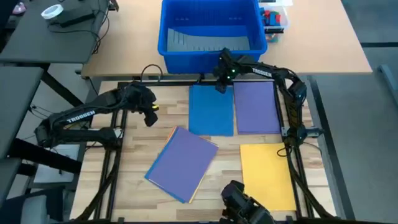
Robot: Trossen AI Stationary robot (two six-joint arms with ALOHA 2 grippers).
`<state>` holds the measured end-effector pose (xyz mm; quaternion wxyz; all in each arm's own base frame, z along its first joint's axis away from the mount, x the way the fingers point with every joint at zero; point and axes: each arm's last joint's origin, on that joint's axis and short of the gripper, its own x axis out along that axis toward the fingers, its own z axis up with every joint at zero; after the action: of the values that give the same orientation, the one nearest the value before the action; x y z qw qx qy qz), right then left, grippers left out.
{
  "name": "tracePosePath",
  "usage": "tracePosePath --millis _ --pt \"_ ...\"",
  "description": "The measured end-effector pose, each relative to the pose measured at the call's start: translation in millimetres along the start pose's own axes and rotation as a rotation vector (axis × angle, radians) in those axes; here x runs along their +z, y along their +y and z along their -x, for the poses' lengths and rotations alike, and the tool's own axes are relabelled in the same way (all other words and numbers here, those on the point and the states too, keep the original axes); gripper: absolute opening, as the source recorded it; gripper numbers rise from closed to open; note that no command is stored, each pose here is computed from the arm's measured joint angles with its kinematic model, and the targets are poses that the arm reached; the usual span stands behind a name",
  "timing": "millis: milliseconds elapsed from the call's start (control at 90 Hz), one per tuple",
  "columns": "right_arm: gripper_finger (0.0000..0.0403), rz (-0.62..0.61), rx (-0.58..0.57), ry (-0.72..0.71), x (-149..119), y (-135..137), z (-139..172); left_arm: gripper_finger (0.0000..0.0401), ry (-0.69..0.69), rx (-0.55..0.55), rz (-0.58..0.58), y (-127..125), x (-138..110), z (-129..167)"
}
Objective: Organize paper
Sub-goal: Stack the blue paper on top of the other blue paper
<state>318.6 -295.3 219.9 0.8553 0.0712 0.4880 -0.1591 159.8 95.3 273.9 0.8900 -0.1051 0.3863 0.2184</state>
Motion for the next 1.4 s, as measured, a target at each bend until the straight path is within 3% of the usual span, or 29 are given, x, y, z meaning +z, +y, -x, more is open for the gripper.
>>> tracePosePath --millis 144,256,467,544,656,822,978,1078,1400 --pt "0.0168 0.05 0.092 -0.211 35.9 29.0 7.0 0.0 0.0 0.018 -0.007 0.5 0.0 0.0" --pt "0.0154 0.145 0.133 -0.313 53.1 60.0 -15.1 0.0 0.0 0.027 -0.012 0.8 0.1 0.0" --pt "0.0053 0.227 0.247 -0.219 57.2 109.4 -68.7 0.0 0.0 0.028 0.001 0.8 0.1 0.1" --pt "0.0014 0.251 0.188 -0.215 66.1 119.0 -71.3 0.0 0.0 0.029 0.013 0.8 0.1 0.1" --pt "0.0009 0.225 0.183 -0.224 80.2 122.4 -65.9 0.0 0.005 0.029 0.024 0.6 -0.7 -0.4" --pt "0.0001 0.17 0.207 -0.101 84.1 126.2 -53.2 0.0 -0.035 0.035 -0.006 1.3 3.1 -0.8" --pt "0.0003 0.067 0.248 -0.117 94.9 120.7 -8.5 0.0 -0.104 0.082 0.01 10.3 16.6 -16.5" --pt "0.0001 -0.03 0.242 -0.168 96.9 97.7 29.1 0.0 -0.087 0.012 0.003 14.9 22.0 -40.3" --pt "0.0001 -0.109 0.11 -0.435 78.9 48.8 189.1 0.0 0.174 -0.07 -0.182 25.6 40.1 -147.9"
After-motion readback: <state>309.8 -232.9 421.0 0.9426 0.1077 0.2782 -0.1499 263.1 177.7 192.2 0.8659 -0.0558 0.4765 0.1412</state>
